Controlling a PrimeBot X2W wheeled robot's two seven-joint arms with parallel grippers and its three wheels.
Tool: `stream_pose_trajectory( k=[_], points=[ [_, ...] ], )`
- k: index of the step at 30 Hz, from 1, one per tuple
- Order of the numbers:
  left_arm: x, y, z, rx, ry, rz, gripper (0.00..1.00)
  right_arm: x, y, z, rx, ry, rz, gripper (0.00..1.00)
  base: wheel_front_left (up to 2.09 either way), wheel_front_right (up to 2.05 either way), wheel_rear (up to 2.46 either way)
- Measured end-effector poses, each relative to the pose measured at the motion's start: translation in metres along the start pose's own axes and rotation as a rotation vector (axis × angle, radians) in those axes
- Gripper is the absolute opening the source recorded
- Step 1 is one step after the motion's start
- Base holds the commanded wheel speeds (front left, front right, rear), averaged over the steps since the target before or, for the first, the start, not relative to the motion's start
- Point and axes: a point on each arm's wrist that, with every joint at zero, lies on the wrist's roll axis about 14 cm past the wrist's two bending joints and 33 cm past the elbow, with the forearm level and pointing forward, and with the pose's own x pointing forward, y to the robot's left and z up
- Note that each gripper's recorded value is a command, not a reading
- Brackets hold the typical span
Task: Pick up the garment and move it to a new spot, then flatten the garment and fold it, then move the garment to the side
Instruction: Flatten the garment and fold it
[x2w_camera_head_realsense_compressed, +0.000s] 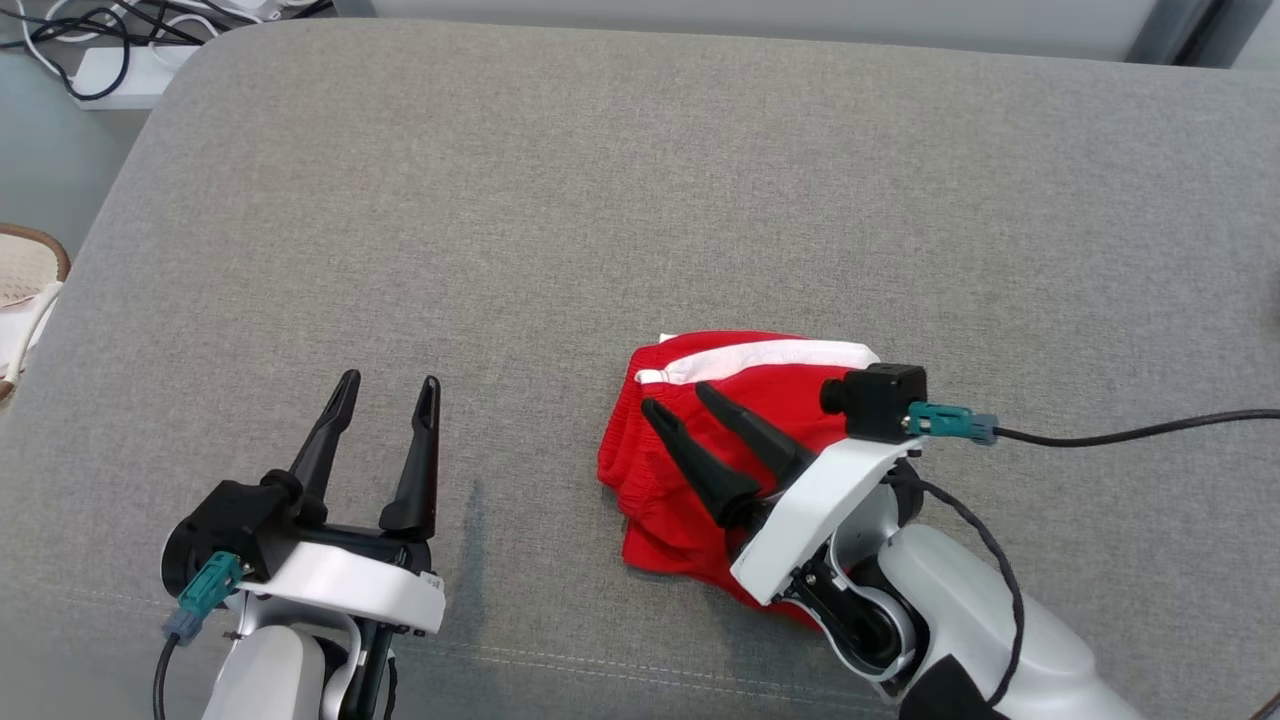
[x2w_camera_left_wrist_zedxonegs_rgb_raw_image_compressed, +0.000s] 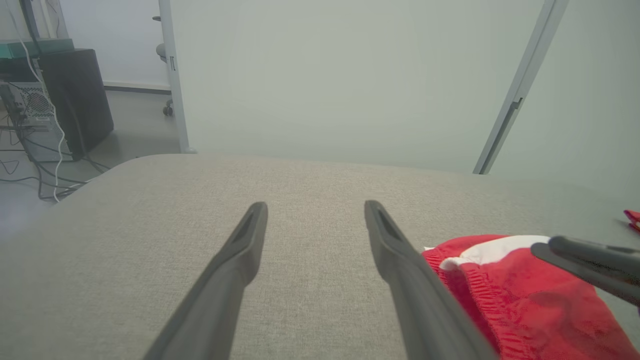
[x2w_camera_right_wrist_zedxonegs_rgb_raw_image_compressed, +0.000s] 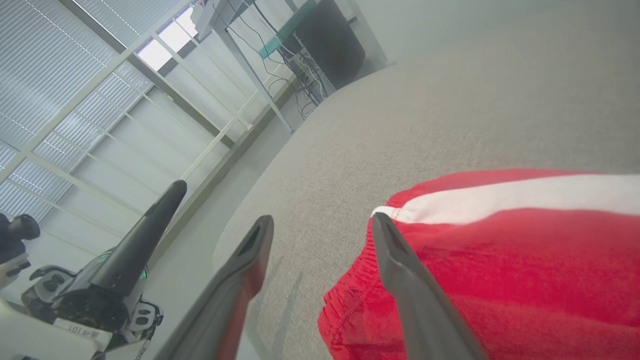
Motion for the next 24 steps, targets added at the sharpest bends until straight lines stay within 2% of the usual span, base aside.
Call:
stream_pose_trajectory(
  k=[3,4,6,9,14,18,24],
  points=[
    [0.002,-0.004,-0.001,-0.005,0.0,-0.009,1.0,-0.007,-0.003,0.034,-0.031,-0.141,-0.002,1.0,0.0,0.0,0.0],
    [0.003,-0.004,0.0,-0.003,-0.002,-0.011,1.0,-0.014,-0.012,0.049,-0.072,-0.194,-0.02,1.0,0.0,0.0,0.0],
    [0.005,-0.005,0.001,0.003,-0.006,-0.015,1.0,-0.035,-0.04,0.076,-0.174,-0.28,-0.095,1.0,0.0,0.0,0.0],
    [0.008,-0.006,0.004,0.01,-0.016,-0.022,1.0,-0.075,-0.082,0.094,-0.292,-0.338,-0.235,1.0,0.0,0.0,0.0],
    [0.012,-0.01,0.006,0.025,-0.021,-0.043,1.0,-0.124,-0.115,0.09,-0.409,-0.347,-0.402,1.0,0.0,0.0,0.0],
    [0.014,-0.012,0.008,0.027,-0.029,-0.05,1.0,-0.146,-0.117,0.094,-0.452,-0.381,-0.461,1.0,0.0,0.0,0.0],
    [0.018,-0.017,0.013,0.029,-0.045,-0.064,1.0,-0.162,-0.109,0.073,-0.443,-0.377,-0.503,1.0,0.0,0.0,0.0]
  ],
)
